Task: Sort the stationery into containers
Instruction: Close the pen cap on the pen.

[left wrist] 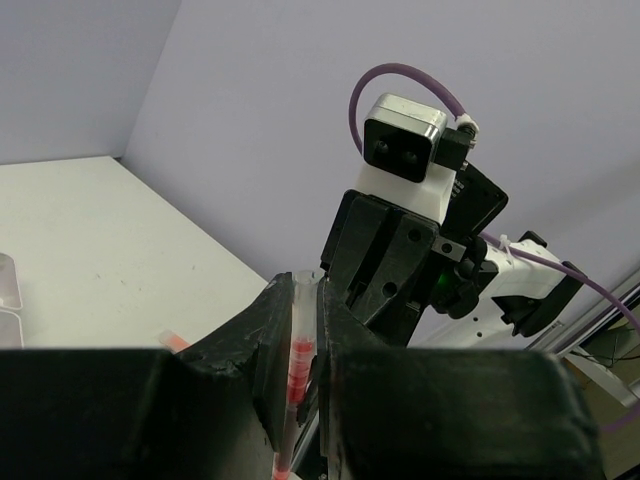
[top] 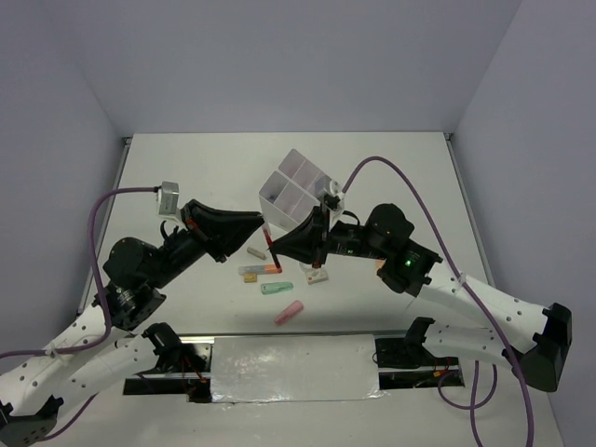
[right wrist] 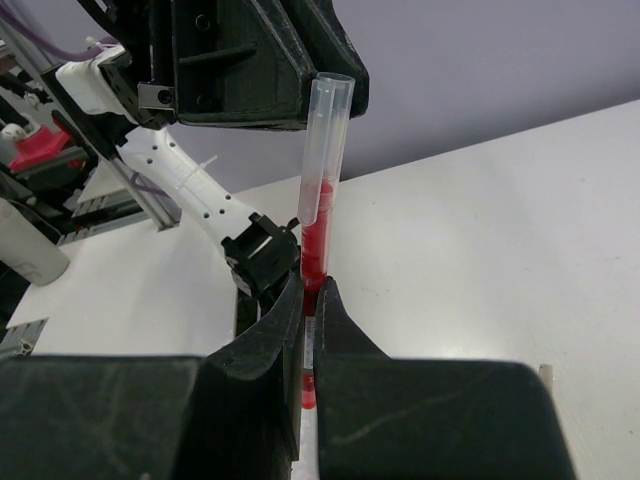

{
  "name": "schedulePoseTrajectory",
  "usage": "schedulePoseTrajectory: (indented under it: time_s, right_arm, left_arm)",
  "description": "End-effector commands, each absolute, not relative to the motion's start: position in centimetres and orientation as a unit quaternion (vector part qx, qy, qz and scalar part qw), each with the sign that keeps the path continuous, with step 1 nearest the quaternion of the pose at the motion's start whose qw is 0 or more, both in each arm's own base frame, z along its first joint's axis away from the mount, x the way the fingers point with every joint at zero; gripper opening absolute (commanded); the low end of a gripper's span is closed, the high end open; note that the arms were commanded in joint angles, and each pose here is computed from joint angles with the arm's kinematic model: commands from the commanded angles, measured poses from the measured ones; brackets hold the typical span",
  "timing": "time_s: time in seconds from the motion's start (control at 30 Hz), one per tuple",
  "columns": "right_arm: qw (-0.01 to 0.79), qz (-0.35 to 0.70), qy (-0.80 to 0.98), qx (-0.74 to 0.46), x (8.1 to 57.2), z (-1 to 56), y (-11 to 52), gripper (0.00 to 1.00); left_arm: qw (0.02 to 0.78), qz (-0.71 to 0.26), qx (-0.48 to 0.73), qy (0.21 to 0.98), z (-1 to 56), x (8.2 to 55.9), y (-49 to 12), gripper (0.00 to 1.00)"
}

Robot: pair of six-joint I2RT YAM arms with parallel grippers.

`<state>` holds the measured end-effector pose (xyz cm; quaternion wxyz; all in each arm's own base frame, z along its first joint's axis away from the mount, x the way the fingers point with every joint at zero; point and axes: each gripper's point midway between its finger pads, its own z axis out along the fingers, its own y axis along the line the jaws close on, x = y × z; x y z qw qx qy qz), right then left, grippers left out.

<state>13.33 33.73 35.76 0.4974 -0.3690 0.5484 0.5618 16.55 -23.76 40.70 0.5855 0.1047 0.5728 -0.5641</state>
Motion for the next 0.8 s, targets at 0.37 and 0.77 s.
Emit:
schedulePoseTrajectory:
  time_s: [0.37, 0.77]
  right_arm:
    - [0.632, 0.555, 0.405, -0.359, 13.2, 48.4, 31.8, 0.00]
    - [0.648, 0.561, 0.385, -0.341, 13.1, 51.0, 30.8, 0.00]
  left_arm:
    - [0.487, -0.521, 0.134, 0.688, 31.2, 15.8, -26.1, 0.00]
    - [0.476, -0.511, 0.126, 0.705, 29.0, 15.9, -25.9, 0.00]
